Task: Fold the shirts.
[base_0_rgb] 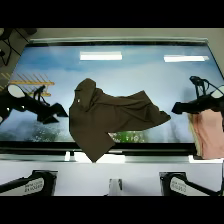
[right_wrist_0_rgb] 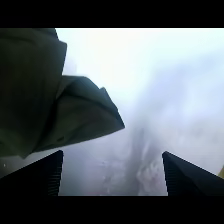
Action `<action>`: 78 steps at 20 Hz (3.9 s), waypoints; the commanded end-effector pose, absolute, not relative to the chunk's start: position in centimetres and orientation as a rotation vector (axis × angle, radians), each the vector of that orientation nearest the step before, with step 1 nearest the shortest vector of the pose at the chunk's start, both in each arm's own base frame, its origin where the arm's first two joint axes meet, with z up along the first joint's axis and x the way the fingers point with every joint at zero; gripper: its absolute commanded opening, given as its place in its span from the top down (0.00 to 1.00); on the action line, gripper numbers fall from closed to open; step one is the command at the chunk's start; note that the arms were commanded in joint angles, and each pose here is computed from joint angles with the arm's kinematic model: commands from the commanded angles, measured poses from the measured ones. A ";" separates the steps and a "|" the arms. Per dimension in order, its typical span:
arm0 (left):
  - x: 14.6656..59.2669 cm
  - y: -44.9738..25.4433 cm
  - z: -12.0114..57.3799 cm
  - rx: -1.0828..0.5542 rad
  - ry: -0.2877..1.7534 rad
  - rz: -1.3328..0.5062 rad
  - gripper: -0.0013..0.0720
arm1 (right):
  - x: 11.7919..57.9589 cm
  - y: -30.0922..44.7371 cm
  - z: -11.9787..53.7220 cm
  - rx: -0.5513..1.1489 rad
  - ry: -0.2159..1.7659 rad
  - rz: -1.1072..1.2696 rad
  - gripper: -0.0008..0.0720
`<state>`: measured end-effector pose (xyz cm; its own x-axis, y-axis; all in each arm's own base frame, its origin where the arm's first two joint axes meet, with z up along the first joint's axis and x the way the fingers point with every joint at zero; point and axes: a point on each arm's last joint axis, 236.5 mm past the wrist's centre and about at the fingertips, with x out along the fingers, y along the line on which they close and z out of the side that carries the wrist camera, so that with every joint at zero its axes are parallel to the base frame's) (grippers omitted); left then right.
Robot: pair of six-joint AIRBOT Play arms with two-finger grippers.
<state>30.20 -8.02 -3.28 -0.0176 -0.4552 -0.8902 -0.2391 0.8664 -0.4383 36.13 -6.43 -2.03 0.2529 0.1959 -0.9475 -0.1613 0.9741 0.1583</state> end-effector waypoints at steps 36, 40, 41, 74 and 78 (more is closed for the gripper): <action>31.3 -15.2 -1.3 -0.576 1.279 -0.320 0.93 | 40.8 2.5 -11.0 0.382 1.265 0.319 0.79; 32.8 -14.8 4.1 -0.524 1.115 -0.370 0.93 | 43.0 3.0 -4.4 0.194 1.132 0.474 0.96; 33.8 -14.6 7.4 -0.495 1.025 -0.390 0.93 | 44.0 3.0 -0.4 0.110 1.039 0.506 0.96; 47.2 -8.8 16.6 -0.254 0.631 -0.208 0.93 | 34.0 -3.9 3.8 -0.051 1.043 0.081 0.96; 50.1 -9.9 9.8 -0.348 0.741 -0.198 0.93 | 40.6 -3.7 -1.9 0.116 0.982 0.057 0.95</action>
